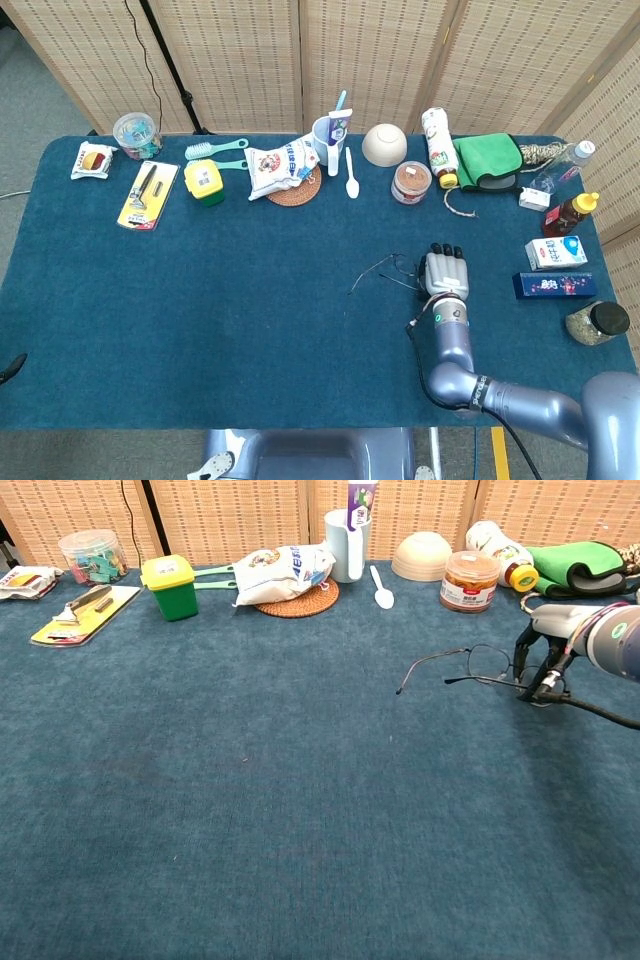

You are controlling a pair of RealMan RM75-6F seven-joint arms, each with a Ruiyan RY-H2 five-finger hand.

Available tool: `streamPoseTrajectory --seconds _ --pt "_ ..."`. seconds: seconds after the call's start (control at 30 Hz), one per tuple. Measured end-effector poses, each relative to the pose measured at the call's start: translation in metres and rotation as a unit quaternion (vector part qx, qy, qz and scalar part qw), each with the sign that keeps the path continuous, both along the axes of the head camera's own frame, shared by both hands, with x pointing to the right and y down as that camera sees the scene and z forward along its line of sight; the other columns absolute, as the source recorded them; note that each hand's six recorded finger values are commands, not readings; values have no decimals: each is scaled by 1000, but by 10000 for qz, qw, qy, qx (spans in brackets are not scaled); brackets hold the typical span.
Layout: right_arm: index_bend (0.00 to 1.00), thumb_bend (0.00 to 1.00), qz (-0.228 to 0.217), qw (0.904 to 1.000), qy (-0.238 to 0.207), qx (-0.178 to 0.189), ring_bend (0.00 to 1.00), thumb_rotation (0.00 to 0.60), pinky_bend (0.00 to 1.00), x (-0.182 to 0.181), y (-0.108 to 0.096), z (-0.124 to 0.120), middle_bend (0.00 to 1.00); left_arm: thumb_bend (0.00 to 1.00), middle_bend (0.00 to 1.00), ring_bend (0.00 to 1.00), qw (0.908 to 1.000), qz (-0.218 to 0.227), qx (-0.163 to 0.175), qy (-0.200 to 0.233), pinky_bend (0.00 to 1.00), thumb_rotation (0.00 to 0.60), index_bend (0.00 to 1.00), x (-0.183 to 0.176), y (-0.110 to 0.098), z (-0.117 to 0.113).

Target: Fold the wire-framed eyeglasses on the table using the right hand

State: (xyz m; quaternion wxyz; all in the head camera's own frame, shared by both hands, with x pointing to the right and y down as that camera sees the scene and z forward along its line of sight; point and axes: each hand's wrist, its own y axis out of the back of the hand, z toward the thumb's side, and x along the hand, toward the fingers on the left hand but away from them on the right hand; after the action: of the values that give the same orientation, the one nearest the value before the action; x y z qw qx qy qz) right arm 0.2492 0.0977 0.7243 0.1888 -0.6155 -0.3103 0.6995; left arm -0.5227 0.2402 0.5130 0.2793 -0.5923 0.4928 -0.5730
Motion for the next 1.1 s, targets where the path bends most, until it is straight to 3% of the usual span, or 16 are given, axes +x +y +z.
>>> streamPoseTrajectory --seconds 0.67,1.1 --pt "638 356 141 9998 -111 -15 58 600 21 4 -7 4 241 190 38 18 10000 -5 18 -5 0 485 162 1 0 -1" --pt "250 360 -40 9992 -269 -282 0 600 0 11 -1 -3 38 190 38 18 10000 32 52 -5 0 484 156 5 0 -4"
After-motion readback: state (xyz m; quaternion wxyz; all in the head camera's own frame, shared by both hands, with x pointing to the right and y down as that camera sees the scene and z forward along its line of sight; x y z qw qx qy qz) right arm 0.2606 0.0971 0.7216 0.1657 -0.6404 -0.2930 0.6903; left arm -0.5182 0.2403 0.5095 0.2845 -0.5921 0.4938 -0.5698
